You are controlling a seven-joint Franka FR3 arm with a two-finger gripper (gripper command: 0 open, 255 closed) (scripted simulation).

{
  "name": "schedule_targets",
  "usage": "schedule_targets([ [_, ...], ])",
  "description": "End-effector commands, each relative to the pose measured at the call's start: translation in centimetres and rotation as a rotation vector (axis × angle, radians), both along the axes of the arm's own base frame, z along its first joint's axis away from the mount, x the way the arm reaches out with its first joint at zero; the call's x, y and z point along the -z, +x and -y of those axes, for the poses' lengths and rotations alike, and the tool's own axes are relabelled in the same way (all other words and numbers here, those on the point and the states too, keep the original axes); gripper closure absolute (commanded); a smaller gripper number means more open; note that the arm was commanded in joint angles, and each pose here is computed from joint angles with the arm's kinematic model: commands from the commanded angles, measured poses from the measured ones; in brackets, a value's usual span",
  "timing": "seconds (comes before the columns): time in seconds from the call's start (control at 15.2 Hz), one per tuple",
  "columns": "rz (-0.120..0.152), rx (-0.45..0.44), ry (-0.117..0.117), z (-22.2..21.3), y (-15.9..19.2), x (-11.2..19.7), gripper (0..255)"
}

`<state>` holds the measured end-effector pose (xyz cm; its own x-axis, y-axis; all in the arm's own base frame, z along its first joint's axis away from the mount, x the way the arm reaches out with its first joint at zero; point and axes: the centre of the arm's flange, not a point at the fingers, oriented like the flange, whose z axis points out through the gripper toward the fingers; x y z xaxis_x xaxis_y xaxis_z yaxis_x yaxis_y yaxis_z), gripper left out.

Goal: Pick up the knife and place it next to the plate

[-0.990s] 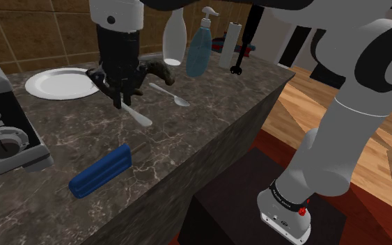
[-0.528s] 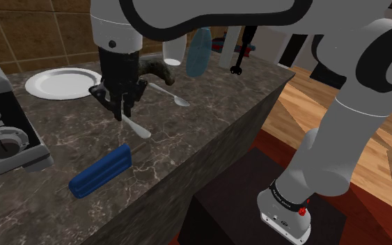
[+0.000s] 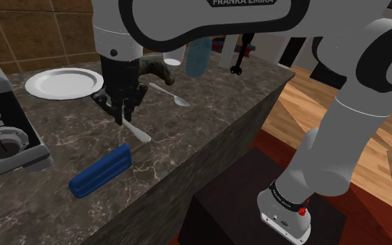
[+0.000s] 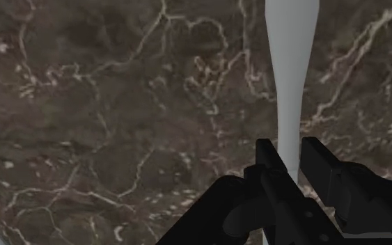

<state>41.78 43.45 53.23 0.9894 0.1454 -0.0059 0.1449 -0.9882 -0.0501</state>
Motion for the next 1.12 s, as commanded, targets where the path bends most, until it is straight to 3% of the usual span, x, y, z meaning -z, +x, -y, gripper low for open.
schedule_targets([
  [0.0,0.0,0.0,0.0,0.0,0.0,0.0,255],
  [0.07,0.0,0.0,0.0,0.0,0.0,0.0,255],
  [0.13,0.0,0.0,0.0,0.0,0.0,0.0,0],
  [0.46,0.0,0.0,0.0,0.0,0.0,0.0,0],
  [0.73,0.0,0.0,0.0,0.2,0.1,-5.0,0],
  [1.06,0.0,0.0,0.0,0.2,0.1,-5.0,0],
])
